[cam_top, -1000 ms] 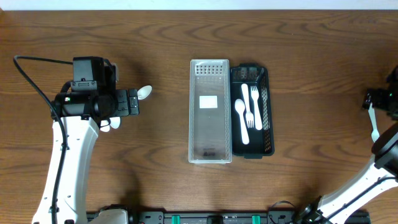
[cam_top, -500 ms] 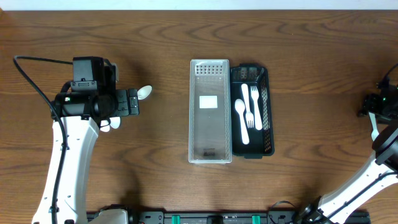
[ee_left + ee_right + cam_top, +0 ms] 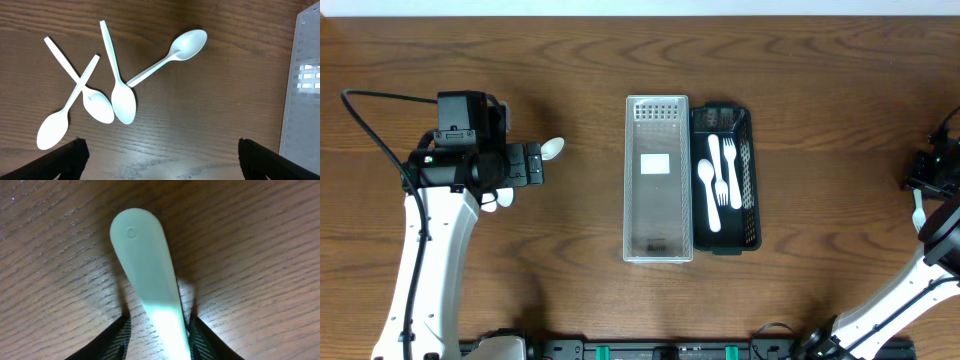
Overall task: Pack container
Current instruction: 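Reach right gripper to the pale knife and grasp it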
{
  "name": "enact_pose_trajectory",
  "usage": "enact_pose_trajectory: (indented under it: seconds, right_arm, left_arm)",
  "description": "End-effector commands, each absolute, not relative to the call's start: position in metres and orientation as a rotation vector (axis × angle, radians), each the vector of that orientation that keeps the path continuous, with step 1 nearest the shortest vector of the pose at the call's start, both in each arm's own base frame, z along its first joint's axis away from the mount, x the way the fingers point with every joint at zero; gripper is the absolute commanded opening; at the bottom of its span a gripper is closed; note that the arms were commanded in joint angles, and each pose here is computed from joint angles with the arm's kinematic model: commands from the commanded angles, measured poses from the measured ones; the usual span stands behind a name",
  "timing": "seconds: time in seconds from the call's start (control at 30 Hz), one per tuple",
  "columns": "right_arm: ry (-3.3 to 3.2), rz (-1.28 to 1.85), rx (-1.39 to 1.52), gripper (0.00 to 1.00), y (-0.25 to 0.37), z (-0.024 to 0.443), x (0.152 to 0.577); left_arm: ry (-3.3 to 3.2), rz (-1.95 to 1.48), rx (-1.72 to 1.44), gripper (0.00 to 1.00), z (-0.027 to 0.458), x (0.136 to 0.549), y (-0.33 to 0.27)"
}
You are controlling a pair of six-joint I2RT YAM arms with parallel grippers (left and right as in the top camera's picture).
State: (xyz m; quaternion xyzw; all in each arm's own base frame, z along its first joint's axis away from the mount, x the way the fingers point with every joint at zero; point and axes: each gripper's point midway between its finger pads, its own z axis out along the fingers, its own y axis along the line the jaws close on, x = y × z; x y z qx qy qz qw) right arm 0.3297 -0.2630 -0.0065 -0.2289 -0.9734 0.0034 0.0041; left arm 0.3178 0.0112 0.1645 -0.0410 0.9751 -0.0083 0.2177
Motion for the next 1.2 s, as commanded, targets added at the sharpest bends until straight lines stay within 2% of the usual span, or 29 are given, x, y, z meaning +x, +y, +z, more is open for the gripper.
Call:
enact_pose_trajectory:
  seconds: [0.0, 0.57, 0.97, 1.17]
  right_arm:
    - [-2.961, -0.205, -0.726, 0.38, -0.229, -0.045, 0.318]
    - [-2.982, -0.199, -0.645, 0.20, -0.213, -0.045, 0.332]
    - [-2.987, -0.196, -0.636, 0.14, -0.211, -0.044, 0.334]
    - [-2.996, -0.175, -0.730, 0.12, -0.216, -0.030, 0.342]
  left_arm:
    - [2.696, -0.023, -0.112, 0.98, 0.167, 0.320, 0.012]
    - [2.696, -0.023, -0.111, 0.98, 0.167, 0.320, 0.012]
    - [2.696, -0.023, -0.112, 0.98, 0.167, 0.320, 0.012]
    - [2.696, -0.023, -0.111, 0.98, 0.167, 0.320, 0.012]
